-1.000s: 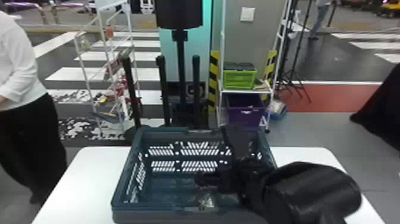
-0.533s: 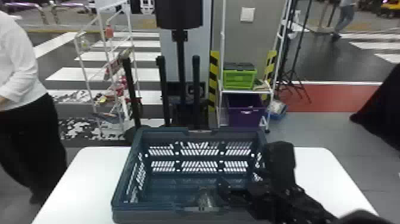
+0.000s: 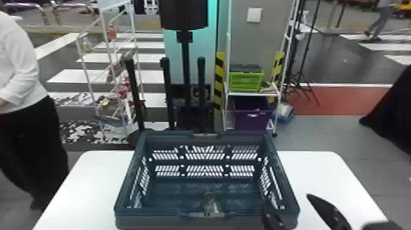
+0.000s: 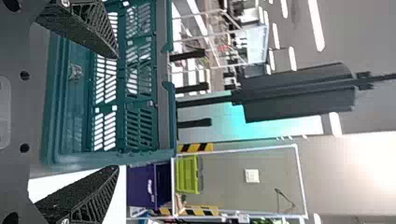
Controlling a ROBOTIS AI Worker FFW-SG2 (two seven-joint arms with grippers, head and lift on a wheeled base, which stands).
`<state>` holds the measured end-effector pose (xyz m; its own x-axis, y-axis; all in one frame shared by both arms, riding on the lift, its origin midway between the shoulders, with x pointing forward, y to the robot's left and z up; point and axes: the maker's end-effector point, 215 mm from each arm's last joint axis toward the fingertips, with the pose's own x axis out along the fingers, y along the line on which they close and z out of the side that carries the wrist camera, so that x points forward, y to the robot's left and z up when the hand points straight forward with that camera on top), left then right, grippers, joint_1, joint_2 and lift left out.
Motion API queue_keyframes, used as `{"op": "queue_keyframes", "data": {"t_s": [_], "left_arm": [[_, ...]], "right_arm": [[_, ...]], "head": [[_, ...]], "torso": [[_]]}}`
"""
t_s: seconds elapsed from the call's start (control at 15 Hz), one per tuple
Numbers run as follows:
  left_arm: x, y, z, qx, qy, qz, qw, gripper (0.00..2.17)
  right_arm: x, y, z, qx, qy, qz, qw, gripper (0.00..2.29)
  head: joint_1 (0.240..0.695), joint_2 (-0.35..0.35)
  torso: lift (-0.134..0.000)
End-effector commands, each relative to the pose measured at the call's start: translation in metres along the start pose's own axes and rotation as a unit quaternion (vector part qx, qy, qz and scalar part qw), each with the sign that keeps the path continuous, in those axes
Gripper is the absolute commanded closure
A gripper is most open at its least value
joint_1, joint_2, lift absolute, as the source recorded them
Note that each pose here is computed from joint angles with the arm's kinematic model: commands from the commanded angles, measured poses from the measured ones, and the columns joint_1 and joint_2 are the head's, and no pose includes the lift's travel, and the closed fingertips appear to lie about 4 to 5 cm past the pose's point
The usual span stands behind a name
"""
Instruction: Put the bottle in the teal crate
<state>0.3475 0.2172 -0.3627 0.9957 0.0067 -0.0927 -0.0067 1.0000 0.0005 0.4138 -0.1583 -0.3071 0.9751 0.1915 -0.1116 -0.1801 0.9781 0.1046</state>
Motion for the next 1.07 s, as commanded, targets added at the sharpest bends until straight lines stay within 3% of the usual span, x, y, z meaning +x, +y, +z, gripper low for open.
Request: {"op": "queue_keyframes", "data": {"t_s": [0.0, 0.27, 1.0], "left_arm": [[0.002, -0.001, 0.002, 0.001, 0.000, 0.000, 1.0000, 0.12], [0.001, -0.002, 0.001, 0.000, 0.001, -0.001, 1.0000, 0.12], [-0.001, -0.004, 0.002, -0.001, 0.000, -0.002, 1.0000, 0.12]], "right_arm": [[-0.025, -0.013, -0.013, 0.005, -0.015, -0.014, 0.9998, 0.04], [-0.055, -0.019, -0.031, 0.012, -0.024, -0.024, 0.9994, 0.04], [-0.091, -0.024, -0.045, 0.008, -0.049, -0.039, 0.9980, 0.04]], "head": [[0.499, 0.000], [0.499, 0.000], [0.499, 0.000]], "torso": [[0.000], [0.000], [0.000]]}}
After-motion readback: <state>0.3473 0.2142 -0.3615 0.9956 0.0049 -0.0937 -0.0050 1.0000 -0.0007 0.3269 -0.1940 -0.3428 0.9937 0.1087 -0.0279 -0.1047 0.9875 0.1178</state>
